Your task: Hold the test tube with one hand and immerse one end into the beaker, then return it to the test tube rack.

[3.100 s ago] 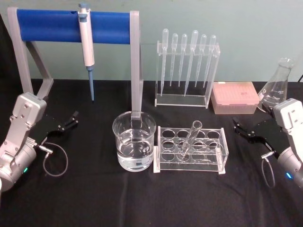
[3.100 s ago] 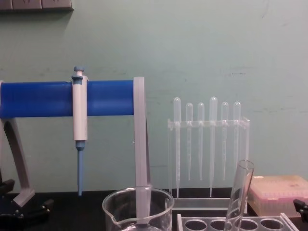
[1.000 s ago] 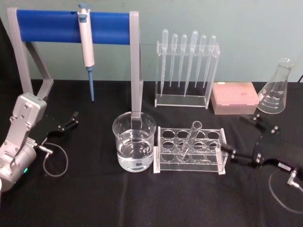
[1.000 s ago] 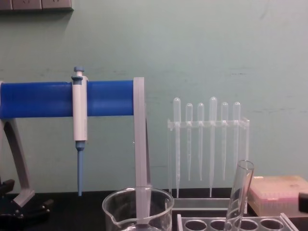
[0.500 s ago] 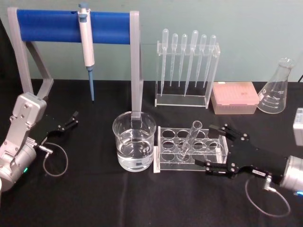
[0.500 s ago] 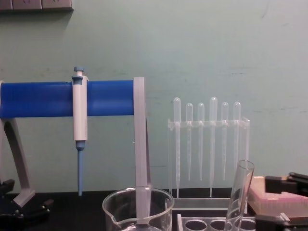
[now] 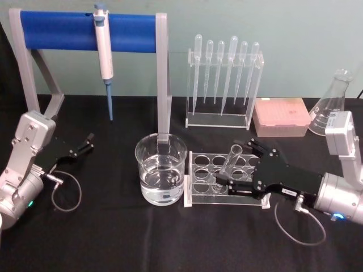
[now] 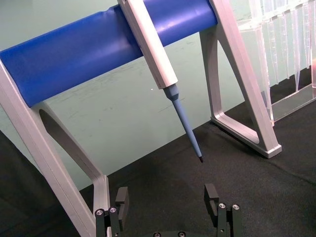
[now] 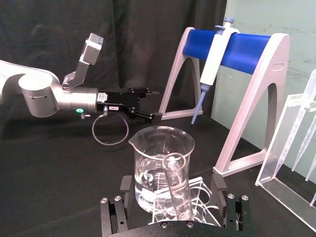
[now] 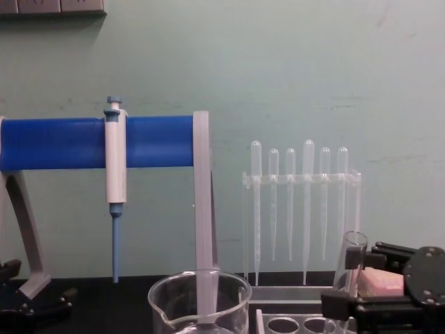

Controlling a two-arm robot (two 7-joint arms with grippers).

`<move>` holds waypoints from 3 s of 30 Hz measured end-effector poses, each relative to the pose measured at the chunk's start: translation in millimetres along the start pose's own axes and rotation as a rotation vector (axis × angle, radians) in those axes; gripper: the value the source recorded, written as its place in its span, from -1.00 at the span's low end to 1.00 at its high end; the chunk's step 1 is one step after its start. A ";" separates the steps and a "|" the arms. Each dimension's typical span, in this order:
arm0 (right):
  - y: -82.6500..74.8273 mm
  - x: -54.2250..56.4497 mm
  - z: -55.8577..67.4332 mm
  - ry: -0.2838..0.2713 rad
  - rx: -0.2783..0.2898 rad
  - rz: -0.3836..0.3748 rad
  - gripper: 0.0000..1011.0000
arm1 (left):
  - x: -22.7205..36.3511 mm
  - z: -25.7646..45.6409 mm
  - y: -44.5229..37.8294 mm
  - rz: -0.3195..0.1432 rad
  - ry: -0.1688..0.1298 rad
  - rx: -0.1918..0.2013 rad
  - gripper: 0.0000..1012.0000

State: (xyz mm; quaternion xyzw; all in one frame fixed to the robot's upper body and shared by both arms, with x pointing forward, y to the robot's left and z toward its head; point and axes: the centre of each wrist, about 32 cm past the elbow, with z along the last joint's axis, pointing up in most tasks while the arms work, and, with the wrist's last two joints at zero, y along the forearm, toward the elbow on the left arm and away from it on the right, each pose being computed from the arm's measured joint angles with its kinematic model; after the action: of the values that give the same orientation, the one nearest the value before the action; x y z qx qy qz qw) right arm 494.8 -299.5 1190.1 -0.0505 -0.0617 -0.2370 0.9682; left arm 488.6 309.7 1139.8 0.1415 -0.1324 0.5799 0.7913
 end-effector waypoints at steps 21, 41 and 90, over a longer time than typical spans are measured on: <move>3.7 1.1 -0.7 0.008 -0.001 -0.014 0.66 | 0.0 0.0 0.0 0.000 0.000 0.000 0.98; 3.0 1.1 -0.2 0.006 0.002 -0.016 -0.52 | 0.0 0.0 0.0 0.000 0.000 0.000 0.98; -3.1 49.5 111.8 -0.065 -0.045 0.064 -0.52 | 0.0 0.0 0.0 0.000 0.000 0.000 0.98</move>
State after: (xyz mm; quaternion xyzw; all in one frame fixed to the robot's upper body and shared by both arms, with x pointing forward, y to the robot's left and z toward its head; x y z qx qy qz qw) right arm 526.2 -310.4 1307.8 -0.0817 -0.0861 -0.2057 0.9714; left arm 488.6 309.7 1139.8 0.1415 -0.1324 0.5799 0.7913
